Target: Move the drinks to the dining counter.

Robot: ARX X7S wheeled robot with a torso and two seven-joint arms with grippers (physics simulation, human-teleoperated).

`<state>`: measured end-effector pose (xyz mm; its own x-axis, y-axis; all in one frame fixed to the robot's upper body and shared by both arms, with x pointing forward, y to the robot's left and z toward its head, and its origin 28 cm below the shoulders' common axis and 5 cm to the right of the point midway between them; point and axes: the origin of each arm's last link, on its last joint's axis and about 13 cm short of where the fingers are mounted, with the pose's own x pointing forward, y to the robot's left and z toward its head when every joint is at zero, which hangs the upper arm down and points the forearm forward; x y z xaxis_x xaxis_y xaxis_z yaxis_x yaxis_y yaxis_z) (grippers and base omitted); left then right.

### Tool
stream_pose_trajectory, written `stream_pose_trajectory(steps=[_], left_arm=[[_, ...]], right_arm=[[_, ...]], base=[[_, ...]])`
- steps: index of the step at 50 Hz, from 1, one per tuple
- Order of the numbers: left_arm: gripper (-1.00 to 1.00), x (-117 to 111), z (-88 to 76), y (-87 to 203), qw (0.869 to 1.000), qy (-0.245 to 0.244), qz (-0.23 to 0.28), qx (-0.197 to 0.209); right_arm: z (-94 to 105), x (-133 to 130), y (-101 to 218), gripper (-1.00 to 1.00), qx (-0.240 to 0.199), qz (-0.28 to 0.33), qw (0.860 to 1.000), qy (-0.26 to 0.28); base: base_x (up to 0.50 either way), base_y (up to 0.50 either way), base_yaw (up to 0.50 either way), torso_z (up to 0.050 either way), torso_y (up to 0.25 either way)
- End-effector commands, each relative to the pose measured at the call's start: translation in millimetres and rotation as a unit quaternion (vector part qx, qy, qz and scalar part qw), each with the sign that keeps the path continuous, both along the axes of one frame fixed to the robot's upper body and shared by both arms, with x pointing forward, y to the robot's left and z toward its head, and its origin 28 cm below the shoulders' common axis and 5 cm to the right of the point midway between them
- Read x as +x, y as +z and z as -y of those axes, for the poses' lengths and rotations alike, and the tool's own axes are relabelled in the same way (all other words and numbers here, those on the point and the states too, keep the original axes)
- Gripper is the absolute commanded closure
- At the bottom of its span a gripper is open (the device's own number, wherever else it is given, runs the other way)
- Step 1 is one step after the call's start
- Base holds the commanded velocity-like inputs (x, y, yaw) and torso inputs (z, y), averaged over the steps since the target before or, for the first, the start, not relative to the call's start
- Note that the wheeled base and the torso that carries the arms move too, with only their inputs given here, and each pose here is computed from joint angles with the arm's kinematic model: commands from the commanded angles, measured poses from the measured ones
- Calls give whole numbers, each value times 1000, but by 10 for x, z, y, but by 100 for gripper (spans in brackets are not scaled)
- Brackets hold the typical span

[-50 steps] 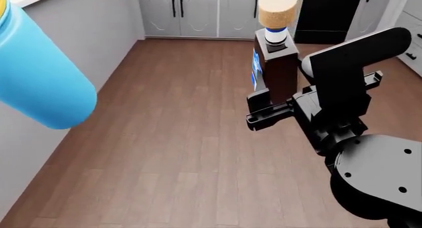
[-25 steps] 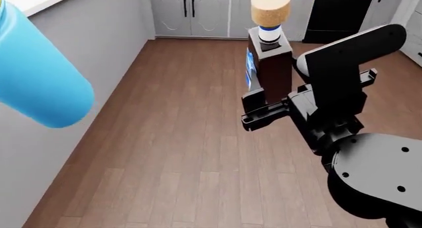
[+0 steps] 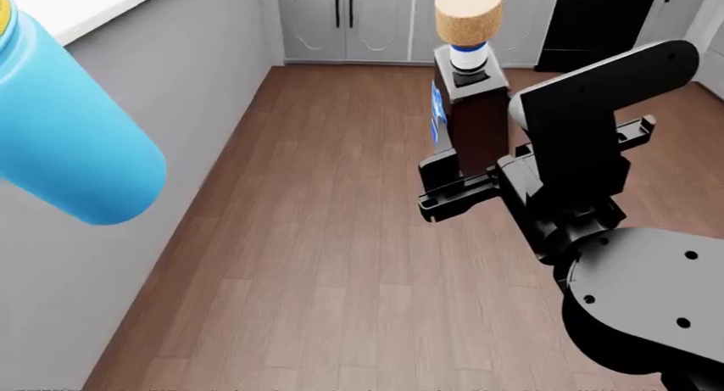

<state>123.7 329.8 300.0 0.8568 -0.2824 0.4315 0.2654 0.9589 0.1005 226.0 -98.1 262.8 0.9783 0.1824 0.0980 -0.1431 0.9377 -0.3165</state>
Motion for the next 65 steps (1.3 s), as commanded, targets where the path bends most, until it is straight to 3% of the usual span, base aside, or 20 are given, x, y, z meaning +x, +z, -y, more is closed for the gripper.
stream_pose_trajectory(steps=[1, 24, 37, 65], left_arm=[[100, -13, -6, 19, 1000, 5, 6, -12], [100, -28, -23, 48, 1000, 6, 7, -11], [100, -511, -90, 295, 998, 41, 47, -3], [100, -385, -42, 405, 997, 45, 61, -6]], right_arm=[[33, 35, 65, 100, -10, 24, 999, -38], [26, 60, 100, 100, -7, 8, 999, -39], [-70, 20, 320, 100, -11, 35, 999, -21], [-6, 13, 253, 100, -3, 35, 999, -26]], base=[[-483, -299, 0, 0, 0], [-423, -288, 0, 0, 1], [-499, -31, 0, 1, 2], [-499, -31, 0, 1, 2]])
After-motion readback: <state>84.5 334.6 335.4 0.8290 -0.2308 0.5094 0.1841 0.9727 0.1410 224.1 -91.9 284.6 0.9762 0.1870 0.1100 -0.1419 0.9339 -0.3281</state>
